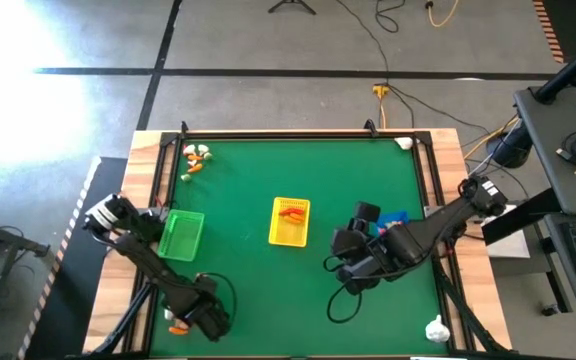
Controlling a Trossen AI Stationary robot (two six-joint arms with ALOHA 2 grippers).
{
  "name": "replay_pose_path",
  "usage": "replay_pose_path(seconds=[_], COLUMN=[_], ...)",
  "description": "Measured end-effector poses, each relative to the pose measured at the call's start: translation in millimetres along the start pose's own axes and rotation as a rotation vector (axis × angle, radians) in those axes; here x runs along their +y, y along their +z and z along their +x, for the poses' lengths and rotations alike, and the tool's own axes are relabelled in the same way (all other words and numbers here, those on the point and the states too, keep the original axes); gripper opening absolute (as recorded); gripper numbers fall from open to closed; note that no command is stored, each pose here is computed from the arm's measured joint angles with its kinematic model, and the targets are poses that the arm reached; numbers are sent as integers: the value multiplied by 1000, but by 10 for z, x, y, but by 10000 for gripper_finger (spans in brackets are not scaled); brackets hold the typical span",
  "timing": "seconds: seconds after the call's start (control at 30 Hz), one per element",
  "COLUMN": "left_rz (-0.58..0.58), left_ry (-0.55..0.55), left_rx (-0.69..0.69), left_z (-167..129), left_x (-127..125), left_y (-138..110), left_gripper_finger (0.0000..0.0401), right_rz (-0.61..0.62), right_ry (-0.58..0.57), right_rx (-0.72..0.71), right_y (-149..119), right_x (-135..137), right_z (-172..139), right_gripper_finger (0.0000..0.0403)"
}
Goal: Sort produce into baskets
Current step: Put the red chili pepper into the yellow bin
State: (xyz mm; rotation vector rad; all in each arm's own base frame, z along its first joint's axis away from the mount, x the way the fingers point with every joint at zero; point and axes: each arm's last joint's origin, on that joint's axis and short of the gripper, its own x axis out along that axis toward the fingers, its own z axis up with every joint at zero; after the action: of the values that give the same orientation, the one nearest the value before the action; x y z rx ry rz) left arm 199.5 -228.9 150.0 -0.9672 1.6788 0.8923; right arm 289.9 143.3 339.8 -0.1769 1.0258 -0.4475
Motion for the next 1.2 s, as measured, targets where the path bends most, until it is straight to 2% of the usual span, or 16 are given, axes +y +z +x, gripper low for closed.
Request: replay_pose_path(seconds=[0.27,0.47,0.6,0.73,0.83,0.93,1.03,1.2], left_rz=[-11,16,23,52,110,163,255,389], left_ry=[13,-71,-99,-129,-188,-284,-395,-457], left_rx=[23,83,82,48,-20,-165,-293,-531], left_z=[55,167,169,150,52,-166,-523,-1147], left_x=[35,12,-13,-45,-117,-221,-325,-451], left_y=[-11,31,29,47,113,283,520,1260], left_gripper_finger=[158,150,102,24,13,12,4,3], right_rz=[1,1,3,0,17,52,102,183], right_ry=[10,16,31,54,81,110,152,239], right_rx=[7,12,27,50,48,19,-30,-98], right_y=[-1,-2,-8,-19,12,85,162,172], right_x=[2,3,6,1,-29,-82,-127,-103], right_z=[1,2,1,-8,-76,-195,-361,-674], right_gripper_finger=[156,150,151,146,141,135,130,121])
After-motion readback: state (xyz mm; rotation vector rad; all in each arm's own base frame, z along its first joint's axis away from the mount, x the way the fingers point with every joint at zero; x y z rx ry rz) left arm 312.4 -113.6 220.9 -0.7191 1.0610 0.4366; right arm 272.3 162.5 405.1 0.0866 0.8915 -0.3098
